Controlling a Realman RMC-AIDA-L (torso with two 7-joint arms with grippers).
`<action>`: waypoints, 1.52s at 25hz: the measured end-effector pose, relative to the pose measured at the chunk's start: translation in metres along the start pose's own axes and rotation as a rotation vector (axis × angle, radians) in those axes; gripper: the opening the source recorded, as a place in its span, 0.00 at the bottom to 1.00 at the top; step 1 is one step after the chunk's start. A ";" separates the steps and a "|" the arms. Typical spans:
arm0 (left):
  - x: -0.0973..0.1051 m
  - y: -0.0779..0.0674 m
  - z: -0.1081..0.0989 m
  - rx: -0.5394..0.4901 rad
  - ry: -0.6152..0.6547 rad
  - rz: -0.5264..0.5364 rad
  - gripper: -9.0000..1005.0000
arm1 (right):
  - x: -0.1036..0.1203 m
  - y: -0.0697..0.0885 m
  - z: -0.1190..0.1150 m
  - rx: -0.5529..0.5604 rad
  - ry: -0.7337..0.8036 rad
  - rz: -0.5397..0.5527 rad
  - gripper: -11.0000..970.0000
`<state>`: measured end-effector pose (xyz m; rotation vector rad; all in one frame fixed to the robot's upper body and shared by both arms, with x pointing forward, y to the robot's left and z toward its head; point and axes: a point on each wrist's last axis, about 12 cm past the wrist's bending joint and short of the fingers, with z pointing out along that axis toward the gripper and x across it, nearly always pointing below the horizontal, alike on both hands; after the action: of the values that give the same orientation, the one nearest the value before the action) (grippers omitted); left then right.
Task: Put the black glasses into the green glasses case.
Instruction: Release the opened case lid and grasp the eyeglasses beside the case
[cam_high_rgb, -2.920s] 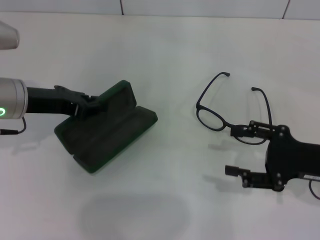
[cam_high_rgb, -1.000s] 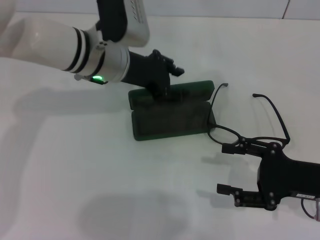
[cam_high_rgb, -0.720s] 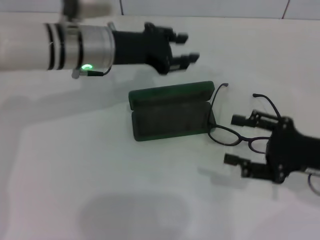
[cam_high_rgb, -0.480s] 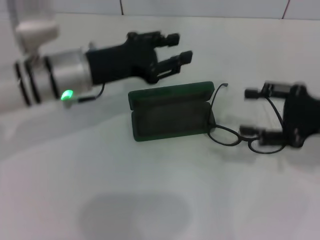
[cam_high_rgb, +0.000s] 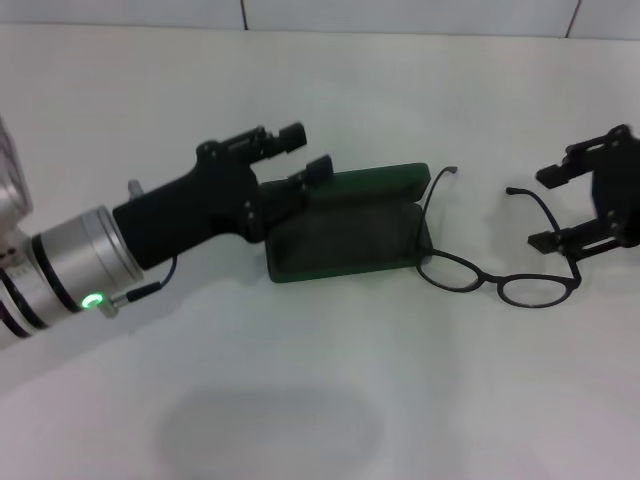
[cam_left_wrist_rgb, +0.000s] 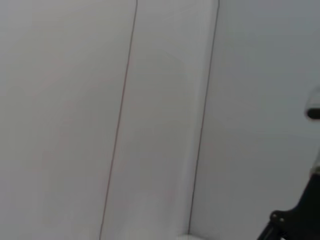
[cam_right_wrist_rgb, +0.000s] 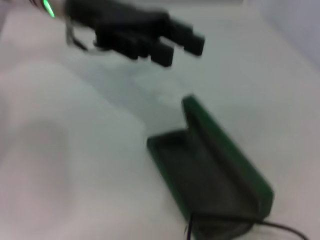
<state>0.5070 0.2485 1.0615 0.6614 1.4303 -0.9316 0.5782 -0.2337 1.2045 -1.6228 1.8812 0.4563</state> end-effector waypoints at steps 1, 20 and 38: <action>0.003 -0.001 -0.001 -0.003 0.004 0.000 0.51 | -0.003 0.000 0.004 -0.006 0.023 -0.004 0.72; 0.011 0.001 0.008 -0.013 0.035 -0.030 0.51 | -0.048 0.024 0.088 -0.050 0.371 -0.191 0.66; 0.005 0.008 0.023 -0.009 0.048 -0.004 0.51 | -0.038 0.028 0.111 -0.049 0.398 -0.219 0.33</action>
<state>0.5247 0.2323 1.0566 0.6786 1.4783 -0.9178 0.5780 -0.1312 1.1416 -2.0431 1.9450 0.0899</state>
